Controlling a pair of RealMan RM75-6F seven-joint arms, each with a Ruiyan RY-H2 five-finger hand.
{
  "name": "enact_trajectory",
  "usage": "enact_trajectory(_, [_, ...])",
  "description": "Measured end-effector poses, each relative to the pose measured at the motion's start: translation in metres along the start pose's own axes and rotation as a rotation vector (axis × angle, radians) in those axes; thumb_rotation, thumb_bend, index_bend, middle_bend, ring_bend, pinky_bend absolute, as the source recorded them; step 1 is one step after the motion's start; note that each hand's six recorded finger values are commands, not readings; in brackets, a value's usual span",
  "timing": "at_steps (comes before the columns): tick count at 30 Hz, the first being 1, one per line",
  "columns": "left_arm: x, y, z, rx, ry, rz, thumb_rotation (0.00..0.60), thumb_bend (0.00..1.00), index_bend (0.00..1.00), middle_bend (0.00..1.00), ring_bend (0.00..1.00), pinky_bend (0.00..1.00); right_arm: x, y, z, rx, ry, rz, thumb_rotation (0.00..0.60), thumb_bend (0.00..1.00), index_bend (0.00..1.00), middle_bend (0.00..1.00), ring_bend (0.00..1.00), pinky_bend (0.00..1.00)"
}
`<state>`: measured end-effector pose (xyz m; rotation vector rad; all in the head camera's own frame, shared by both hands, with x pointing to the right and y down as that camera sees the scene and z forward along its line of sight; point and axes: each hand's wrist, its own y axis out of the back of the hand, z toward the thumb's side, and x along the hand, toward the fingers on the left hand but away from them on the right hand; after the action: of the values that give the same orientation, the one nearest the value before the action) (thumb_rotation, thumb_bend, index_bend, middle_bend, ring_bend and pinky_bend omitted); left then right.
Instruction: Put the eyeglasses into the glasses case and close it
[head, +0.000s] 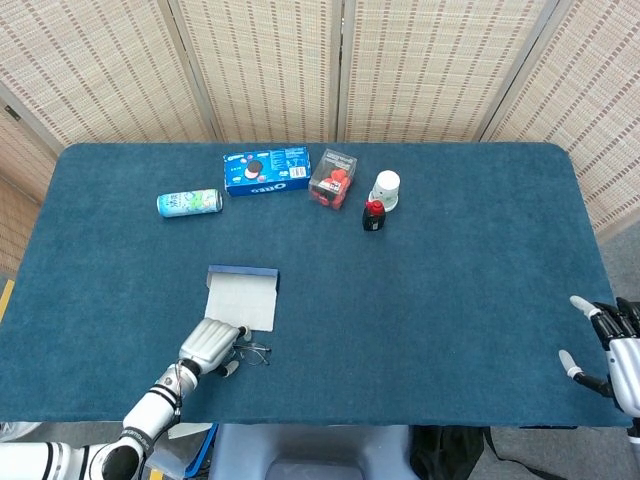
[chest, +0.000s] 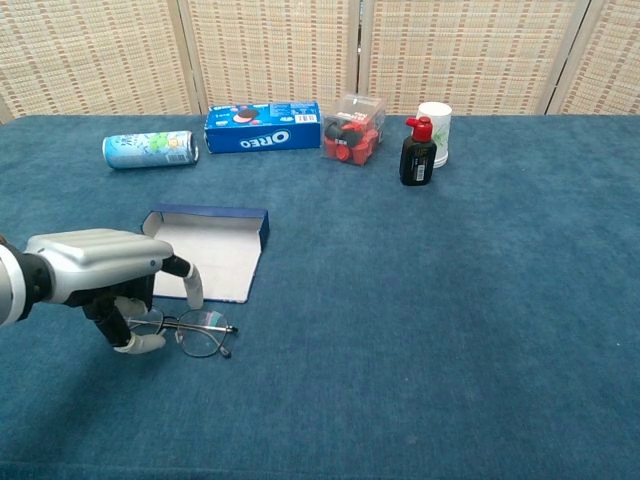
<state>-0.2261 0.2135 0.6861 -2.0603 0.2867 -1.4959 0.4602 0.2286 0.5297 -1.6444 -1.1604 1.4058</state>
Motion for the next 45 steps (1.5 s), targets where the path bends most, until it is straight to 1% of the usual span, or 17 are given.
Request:
enact_trajectory(9, [-0.015, -0.005, 0.004, 0.021, -0.011, -0.028, 0.6, 0.32, 0.37, 1.0, 1.0, 1.0, 0.001, 0.0, -0.001, -0.001, -0.006, -0.002, 0.6, 0.29, 0.16, 0.24, 0.16, 0.07])
enact_trajectory(16, [-0.011, -0.008, -0.003, 0.03, 0.021, -0.004, 0.6, 0.32, 0.39, 1.0, 1.0, 1.0, 0.002, -0.001, -0.003, -0.003, -0.009, -0.003, 0.6, 0.29, 0.16, 0.24, 0.16, 0.07])
enact_trajectory(27, [-0.009, -0.013, -0.004, 0.009, 0.028, 0.006, 0.6, 0.32, 0.46, 1.0, 1.0, 1.0, 0.002, -0.002, -0.004, -0.003, -0.015, 0.001, 0.6, 0.29, 0.16, 0.24, 0.16, 0.07])
enact_trajectory(31, [-0.006, -0.014, -0.004, -0.002, 0.029, 0.008, 0.6, 0.35, 0.49, 1.0, 1.0, 1.0, 0.003, -0.002, -0.005, -0.004, -0.02, 0.001, 0.6, 0.29, 0.16, 0.24, 0.16, 0.07])
enact_trajectory(37, [-0.004, -0.016, -0.004, -0.013, 0.031, 0.012, 0.6, 0.37, 0.51, 1.0, 1.0, 1.0, 0.003, -0.002, -0.006, -0.004, -0.024, 0.0, 0.6, 0.29, 0.16, 0.24, 0.16, 0.07])
enact_trajectory(45, [-0.001, -0.018, -0.005, -0.017, 0.037, 0.009, 0.6, 0.45, 0.54, 1.0, 1.0, 1.0, 0.004, -0.001, -0.007, -0.003, -0.027, 0.0, 0.6, 0.29, 0.16, 0.24, 0.16, 0.07])
